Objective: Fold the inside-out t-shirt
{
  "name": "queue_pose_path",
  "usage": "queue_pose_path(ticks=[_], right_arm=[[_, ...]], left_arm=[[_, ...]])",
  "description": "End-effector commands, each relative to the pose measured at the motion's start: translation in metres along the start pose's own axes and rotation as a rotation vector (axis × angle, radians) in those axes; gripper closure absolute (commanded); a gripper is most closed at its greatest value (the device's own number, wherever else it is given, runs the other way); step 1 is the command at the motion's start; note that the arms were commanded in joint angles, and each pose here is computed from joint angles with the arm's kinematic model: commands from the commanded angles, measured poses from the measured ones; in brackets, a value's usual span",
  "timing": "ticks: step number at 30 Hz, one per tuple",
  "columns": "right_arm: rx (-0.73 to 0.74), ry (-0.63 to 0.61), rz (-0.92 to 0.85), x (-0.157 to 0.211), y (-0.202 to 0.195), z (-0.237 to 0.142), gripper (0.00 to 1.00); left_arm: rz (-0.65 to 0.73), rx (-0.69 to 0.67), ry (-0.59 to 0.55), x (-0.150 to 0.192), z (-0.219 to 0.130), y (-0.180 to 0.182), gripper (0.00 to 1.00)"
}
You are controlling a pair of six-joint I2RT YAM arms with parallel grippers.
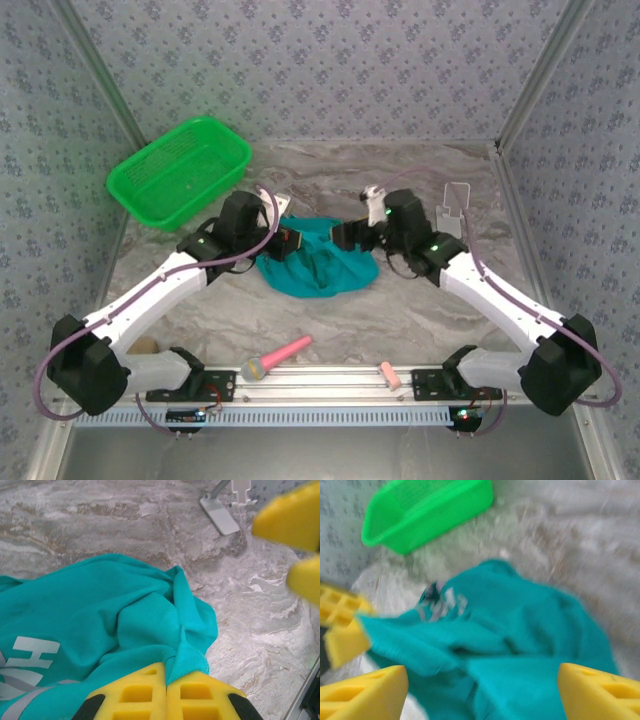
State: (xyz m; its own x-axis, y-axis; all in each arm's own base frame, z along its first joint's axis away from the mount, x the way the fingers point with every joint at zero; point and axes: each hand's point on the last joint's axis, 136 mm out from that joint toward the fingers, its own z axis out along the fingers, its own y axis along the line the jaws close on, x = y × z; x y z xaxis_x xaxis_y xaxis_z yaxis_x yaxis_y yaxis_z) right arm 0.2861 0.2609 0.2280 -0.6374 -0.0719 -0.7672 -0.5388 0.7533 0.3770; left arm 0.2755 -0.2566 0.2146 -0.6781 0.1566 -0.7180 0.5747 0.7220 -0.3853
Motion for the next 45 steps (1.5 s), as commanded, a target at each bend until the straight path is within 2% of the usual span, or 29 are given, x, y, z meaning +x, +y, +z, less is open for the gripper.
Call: queue_pose_path(ticks=[1,3,4,6,8,9,11,17,21,23,26,30,36,38,40,42,44,45], right_arm=[[0.101,0.086,0.038,0.041,0.008,-0.002,0.39],[0.097,0.084,0.087,0.058,0.016,0.005,0.48],[0.127,0.08,0.11,0.067,0.016,0.008,0.48],[0.225,0.064,0.171,0.081,0.006,0.015,0.59],[0.257,0.081,0.212,0.09,0.002,0.03,0.62],[0.285,0.092,0.231,0.094,-0.003,0.038,0.61],[0.316,0.094,0.231,0.096,-0.006,0.056,0.52],[0.547,0.024,0.237,0.079,-0.035,0.086,0.42],[0.668,-0.03,0.242,0.07,-0.054,0.093,0.42],[0.706,-0.024,0.267,0.073,-0.064,0.096,0.46],[0.783,-0.024,0.287,0.074,-0.078,0.088,0.7],[0.719,0.039,0.256,0.069,-0.062,0.071,0.83],[0.473,0.194,0.283,0.086,-0.031,0.042,1.0],[0.405,0.228,0.287,0.092,-0.031,0.034,1.0],[0.399,0.26,0.285,0.102,-0.04,0.025,1.0],[0.414,0.298,0.279,0.114,-0.052,0.021,1.0],[0.404,0.333,0.275,0.125,-0.059,0.024,0.89],[0.392,0.351,0.277,0.129,-0.061,0.028,0.88]], left_arm=[[-0.03,0.035,-0.01,-0.008,-0.005,-0.005,1.0],[-0.035,0.057,-0.013,-0.01,-0.006,-0.008,1.0],[-0.034,0.064,-0.011,-0.01,-0.006,-0.009,1.0],[-0.031,0.066,-0.007,-0.009,-0.006,-0.009,1.0],[-0.034,0.064,0.0,-0.007,-0.006,-0.008,1.0],[-0.036,0.064,0.004,-0.006,-0.006,-0.007,1.0],[-0.04,0.075,0.008,-0.004,-0.005,-0.008,1.0],[-0.078,0.112,0.032,0.007,-0.003,-0.01,1.0],[-0.084,0.114,0.03,0.011,-0.007,-0.01,1.0],[-0.091,0.118,0.023,0.012,-0.008,-0.01,1.0],[-0.109,0.118,0.012,0.013,-0.008,-0.008,1.0],[-0.144,0.101,0.021,0.021,-0.002,0.0,1.0],[-0.199,0.025,0.054,0.043,0.014,0.024,1.0],[-0.188,-0.032,0.069,0.052,0.019,0.037,1.0],[-0.176,-0.09,0.106,0.065,0.025,0.05,0.99],[-0.181,-0.104,0.148,0.077,0.031,0.057,0.86],[-0.189,-0.075,0.176,0.085,0.036,0.054,0.77],[-0.195,-0.057,0.183,0.089,0.039,0.052,0.71]])
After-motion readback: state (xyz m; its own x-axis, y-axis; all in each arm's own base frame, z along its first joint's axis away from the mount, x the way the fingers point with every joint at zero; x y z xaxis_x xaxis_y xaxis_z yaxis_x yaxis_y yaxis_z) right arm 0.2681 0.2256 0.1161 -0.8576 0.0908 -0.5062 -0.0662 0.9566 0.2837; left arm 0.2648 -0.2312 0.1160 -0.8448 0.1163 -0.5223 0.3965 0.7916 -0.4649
